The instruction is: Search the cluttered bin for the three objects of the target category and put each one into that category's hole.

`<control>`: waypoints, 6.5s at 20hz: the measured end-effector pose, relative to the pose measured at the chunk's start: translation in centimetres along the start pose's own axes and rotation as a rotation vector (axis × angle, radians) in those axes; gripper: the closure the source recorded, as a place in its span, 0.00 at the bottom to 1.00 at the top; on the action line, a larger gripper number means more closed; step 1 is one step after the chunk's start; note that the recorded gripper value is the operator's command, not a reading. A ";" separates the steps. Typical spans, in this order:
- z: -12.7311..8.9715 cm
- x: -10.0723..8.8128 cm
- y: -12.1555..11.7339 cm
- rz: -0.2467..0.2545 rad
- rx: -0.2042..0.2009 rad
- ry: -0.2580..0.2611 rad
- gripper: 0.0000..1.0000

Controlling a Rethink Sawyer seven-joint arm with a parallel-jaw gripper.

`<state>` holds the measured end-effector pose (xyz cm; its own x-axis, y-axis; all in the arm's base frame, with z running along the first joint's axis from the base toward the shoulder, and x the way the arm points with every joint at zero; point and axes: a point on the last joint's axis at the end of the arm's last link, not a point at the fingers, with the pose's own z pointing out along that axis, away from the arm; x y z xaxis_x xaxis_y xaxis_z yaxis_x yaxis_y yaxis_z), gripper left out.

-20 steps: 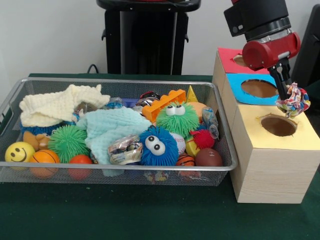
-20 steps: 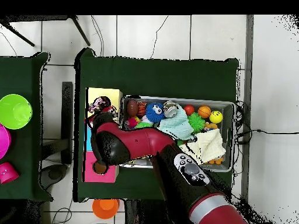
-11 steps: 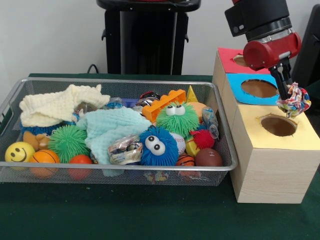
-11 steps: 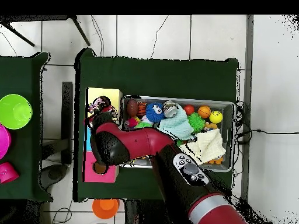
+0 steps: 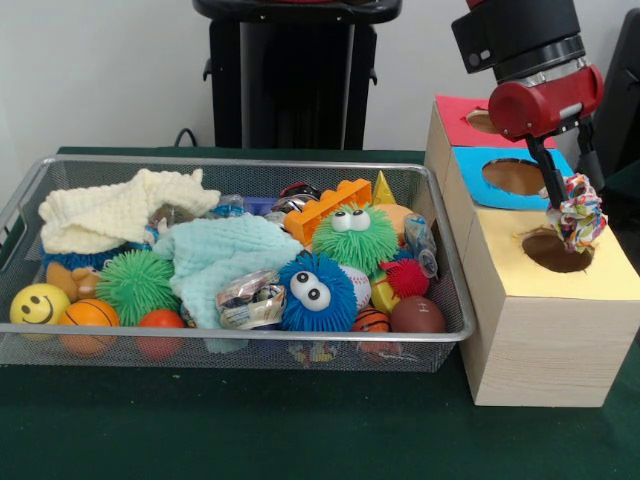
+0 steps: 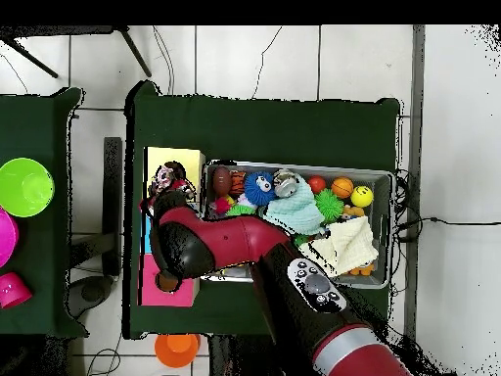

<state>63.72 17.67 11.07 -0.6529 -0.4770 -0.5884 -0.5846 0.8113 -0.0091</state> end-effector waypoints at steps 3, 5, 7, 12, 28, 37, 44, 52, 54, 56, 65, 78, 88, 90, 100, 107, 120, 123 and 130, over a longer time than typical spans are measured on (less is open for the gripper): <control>0.0 0.0 0.1 -0.002 0.000 0.002 0.00; 0.0 0.1 0.1 -0.002 0.000 0.003 0.00; 0.0 0.1 0.2 -0.003 0.000 0.003 0.00; 0.0 0.1 0.4 -0.009 0.003 0.007 0.00; -1.2 2.1 0.9 -0.089 0.081 0.138 0.00; -2.8 1.6 -2.2 -0.101 0.174 0.142 0.00; -3.9 1.8 -3.8 -0.096 0.211 0.148 0.00; -3.9 2.1 -5.3 -0.065 0.209 0.137 0.00; -3.8 2.2 -5.5 -0.058 0.205 0.136 0.00; -3.7 2.3 -5.7 -0.051 0.200 0.133 0.00; -3.4 1.8 -5.5 -0.043 0.183 0.120 0.00; -2.8 1.3 -3.0 -0.063 0.141 0.154 1.00; -2.4 0.3 -1.8 -0.060 0.118 0.139 1.00; -2.3 0.1 -1.6 -0.058 0.114 0.137 1.00; -1.3 0.2 -0.3 -0.049 0.078 0.138 1.00; -0.5 1.1 0.2 -0.041 0.061 0.154 1.00; 0.4 2.2 1.0 -0.035 0.040 0.171 1.00; 0.6 2.4 1.2 -0.033 0.035 0.174 1.00; 0.9 2.7 1.3 -0.031 0.035 0.169 1.00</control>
<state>61.63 17.79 8.71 -0.7083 -0.5493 -0.4434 -0.5904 0.8053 -0.0546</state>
